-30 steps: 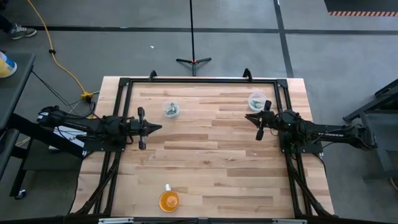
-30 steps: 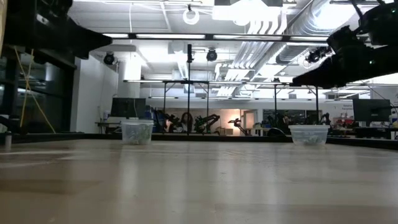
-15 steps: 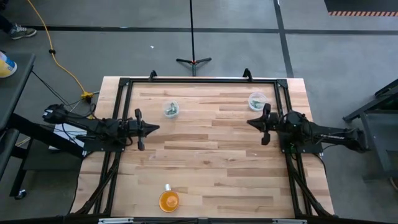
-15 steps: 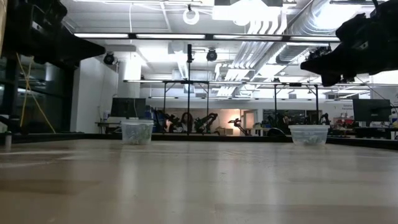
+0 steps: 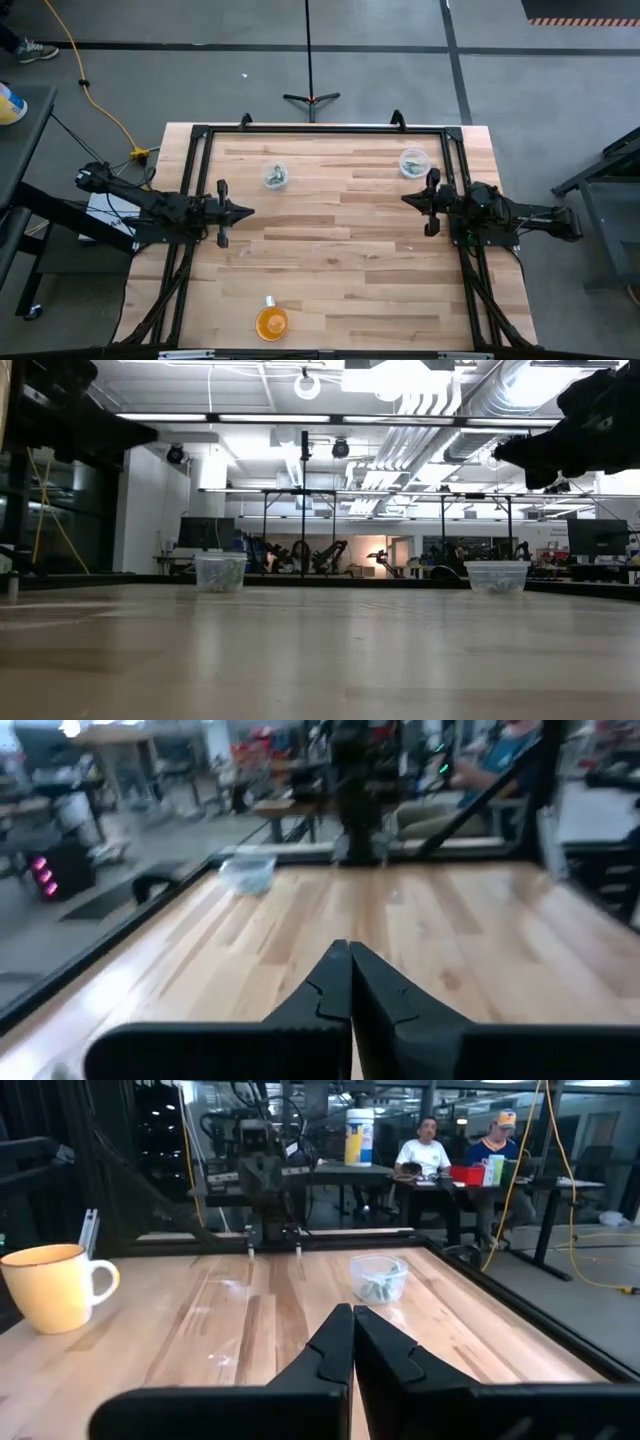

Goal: Pick and place items into bin
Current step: Return to Home Position

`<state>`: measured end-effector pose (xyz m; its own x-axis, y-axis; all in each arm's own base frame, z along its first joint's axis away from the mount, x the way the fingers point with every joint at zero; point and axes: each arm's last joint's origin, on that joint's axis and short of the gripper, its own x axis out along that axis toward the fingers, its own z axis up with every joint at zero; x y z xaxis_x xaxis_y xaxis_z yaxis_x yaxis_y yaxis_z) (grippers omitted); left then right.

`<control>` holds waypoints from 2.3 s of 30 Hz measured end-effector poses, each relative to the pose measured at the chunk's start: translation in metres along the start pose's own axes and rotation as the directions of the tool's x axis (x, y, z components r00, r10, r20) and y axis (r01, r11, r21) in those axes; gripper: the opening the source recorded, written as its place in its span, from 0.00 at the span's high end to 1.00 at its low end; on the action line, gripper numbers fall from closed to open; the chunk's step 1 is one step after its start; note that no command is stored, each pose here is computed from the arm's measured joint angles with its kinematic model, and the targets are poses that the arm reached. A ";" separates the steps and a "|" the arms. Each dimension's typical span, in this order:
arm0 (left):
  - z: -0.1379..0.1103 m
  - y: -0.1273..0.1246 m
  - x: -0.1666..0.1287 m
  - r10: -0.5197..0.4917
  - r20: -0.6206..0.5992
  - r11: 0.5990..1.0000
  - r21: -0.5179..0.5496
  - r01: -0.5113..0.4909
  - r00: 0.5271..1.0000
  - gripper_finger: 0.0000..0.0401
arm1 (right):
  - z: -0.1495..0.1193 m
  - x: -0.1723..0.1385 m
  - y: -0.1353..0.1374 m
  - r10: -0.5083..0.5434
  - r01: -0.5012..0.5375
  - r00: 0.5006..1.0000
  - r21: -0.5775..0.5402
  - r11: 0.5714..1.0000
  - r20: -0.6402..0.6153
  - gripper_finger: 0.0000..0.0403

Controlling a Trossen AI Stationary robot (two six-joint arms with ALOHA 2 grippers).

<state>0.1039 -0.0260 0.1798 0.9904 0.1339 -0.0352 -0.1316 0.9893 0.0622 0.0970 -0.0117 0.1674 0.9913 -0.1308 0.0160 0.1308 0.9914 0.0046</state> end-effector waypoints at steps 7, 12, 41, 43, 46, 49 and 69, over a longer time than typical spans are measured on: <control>0.011 -0.001 -0.012 -0.170 0.147 0.985 0.065 0.162 0.974 0.95 | 0.000 0.000 0.000 -0.009 0.009 1.000 -0.010 1.000 0.003 1.00; 0.008 0.007 -0.013 -0.144 0.123 0.988 0.069 0.137 0.982 0.94 | 0.001 0.000 -0.001 -0.030 0.031 1.000 -0.033 0.999 0.007 0.99; 0.005 0.008 -0.015 -0.334 0.023 0.942 0.011 0.334 0.942 0.94 | 0.001 0.000 0.000 0.015 -0.015 1.000 -0.006 1.000 0.012 0.98; -0.003 0.005 -0.011 -0.359 0.093 0.933 0.025 0.358 0.929 0.93 | 0.001 0.000 0.000 0.015 -0.015 1.000 -0.006 1.000 0.012 0.99; -0.013 0.003 -0.008 -0.354 0.052 0.935 0.028 0.353 0.934 0.94 | 0.001 0.000 0.000 0.015 -0.015 1.000 -0.005 1.000 0.012 0.99; -0.013 0.003 -0.008 -0.357 0.057 0.934 0.033 0.355 0.932 0.94 | 0.001 0.000 0.000 0.016 -0.016 1.000 -0.005 1.000 0.012 0.99; -0.013 0.003 -0.008 -0.356 0.061 0.934 0.018 0.356 0.932 0.85 | 0.002 0.000 0.000 0.016 -0.016 1.000 -0.005 1.000 0.012 0.99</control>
<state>0.0951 -0.0232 0.1675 0.9729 -0.2310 0.0063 0.2301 0.9711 0.0638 0.0967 -0.0112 0.1689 0.9929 -0.1153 0.0284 0.1153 0.9933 -0.0005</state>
